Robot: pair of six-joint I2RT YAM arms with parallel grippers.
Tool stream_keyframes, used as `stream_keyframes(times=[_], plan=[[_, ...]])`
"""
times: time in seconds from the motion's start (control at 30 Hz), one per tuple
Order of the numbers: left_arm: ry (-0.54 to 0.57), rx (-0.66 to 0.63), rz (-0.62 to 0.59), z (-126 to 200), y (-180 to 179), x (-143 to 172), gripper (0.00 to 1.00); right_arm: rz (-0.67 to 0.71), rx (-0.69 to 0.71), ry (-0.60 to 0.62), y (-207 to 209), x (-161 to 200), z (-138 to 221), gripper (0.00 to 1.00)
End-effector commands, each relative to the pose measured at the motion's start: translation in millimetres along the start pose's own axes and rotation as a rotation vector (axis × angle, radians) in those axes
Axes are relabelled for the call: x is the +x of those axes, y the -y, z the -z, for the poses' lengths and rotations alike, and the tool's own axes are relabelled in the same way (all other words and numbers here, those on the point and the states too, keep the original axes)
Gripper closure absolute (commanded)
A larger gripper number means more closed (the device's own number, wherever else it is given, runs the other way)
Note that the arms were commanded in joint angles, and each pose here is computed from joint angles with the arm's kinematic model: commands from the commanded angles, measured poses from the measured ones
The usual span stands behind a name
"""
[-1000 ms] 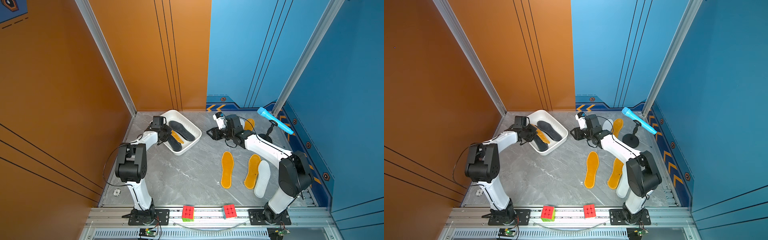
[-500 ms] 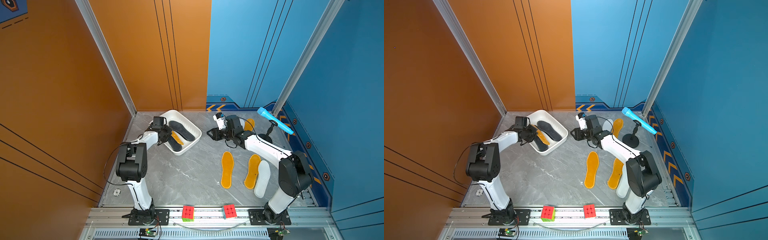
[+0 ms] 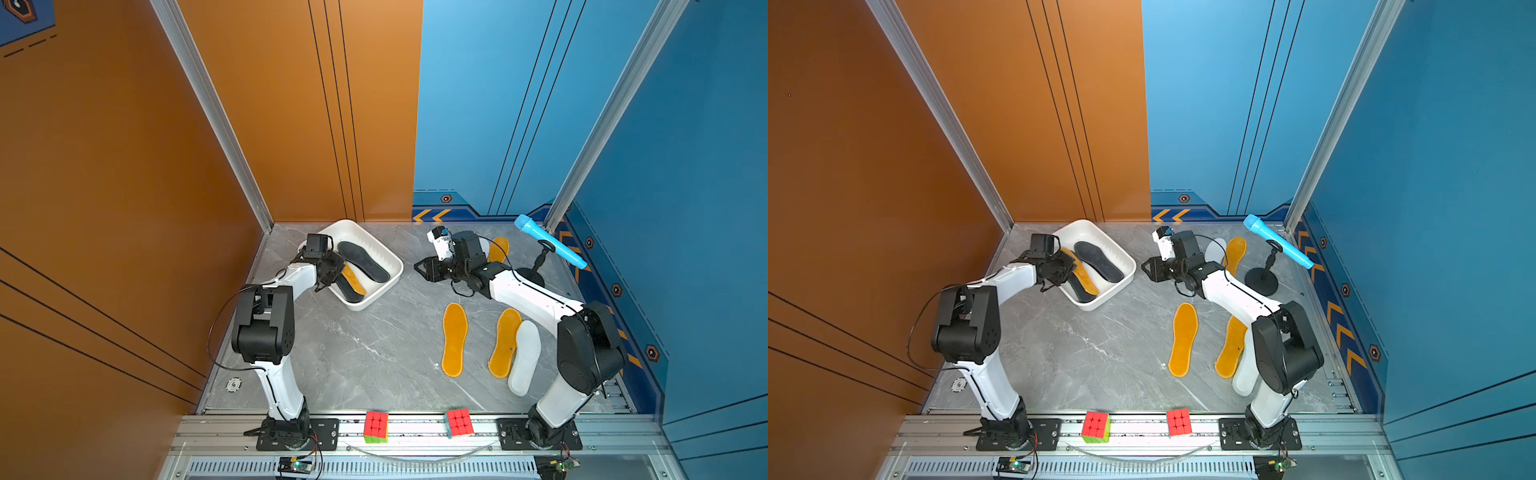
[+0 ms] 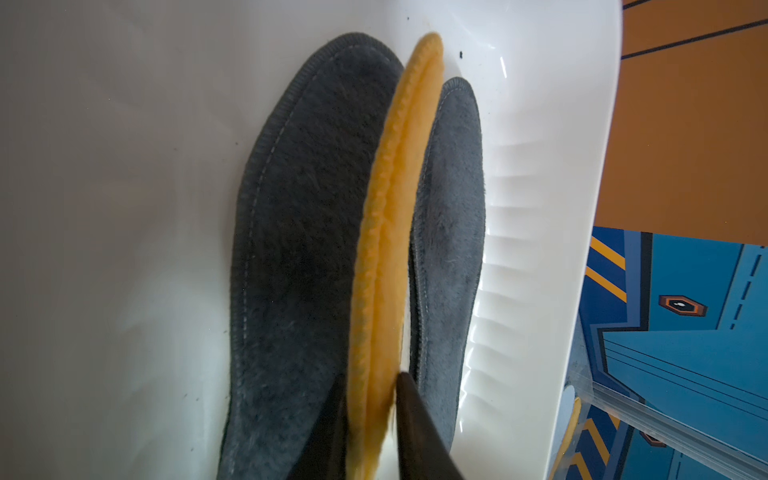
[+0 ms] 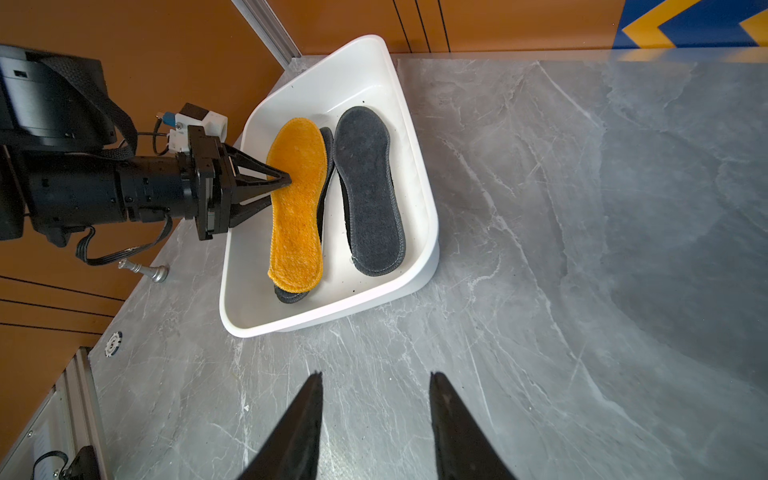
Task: Put the insoles into the storage box
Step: Place the insole in the storage box.
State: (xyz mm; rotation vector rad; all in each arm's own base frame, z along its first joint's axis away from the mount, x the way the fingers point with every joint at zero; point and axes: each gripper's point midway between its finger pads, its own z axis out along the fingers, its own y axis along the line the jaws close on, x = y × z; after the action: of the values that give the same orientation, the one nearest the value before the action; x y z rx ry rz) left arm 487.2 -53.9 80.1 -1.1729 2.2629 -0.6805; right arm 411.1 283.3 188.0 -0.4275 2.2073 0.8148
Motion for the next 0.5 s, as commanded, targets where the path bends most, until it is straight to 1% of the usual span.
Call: stream_keyframes(times=[0.0, 0.2, 0.47], plan=[[-0.01, -0.029, 0.001, 2.0, -11.2, 1.2, 0.76, 0.003, -0.026, 0.033, -6.5, -8.7, 8.7, 0.56], [0.003, -0.028, 0.002, 7.3, -10.4, -0.3, 0.7, -0.001, -0.028, 0.032, -5.8, -7.6, 8.9, 0.56], [0.037, -0.016, -0.016, 23.0, -2.5, -6.2, 0.54, -0.008, -0.035, 0.033, -4.5, -8.5, 9.1, 0.55]])
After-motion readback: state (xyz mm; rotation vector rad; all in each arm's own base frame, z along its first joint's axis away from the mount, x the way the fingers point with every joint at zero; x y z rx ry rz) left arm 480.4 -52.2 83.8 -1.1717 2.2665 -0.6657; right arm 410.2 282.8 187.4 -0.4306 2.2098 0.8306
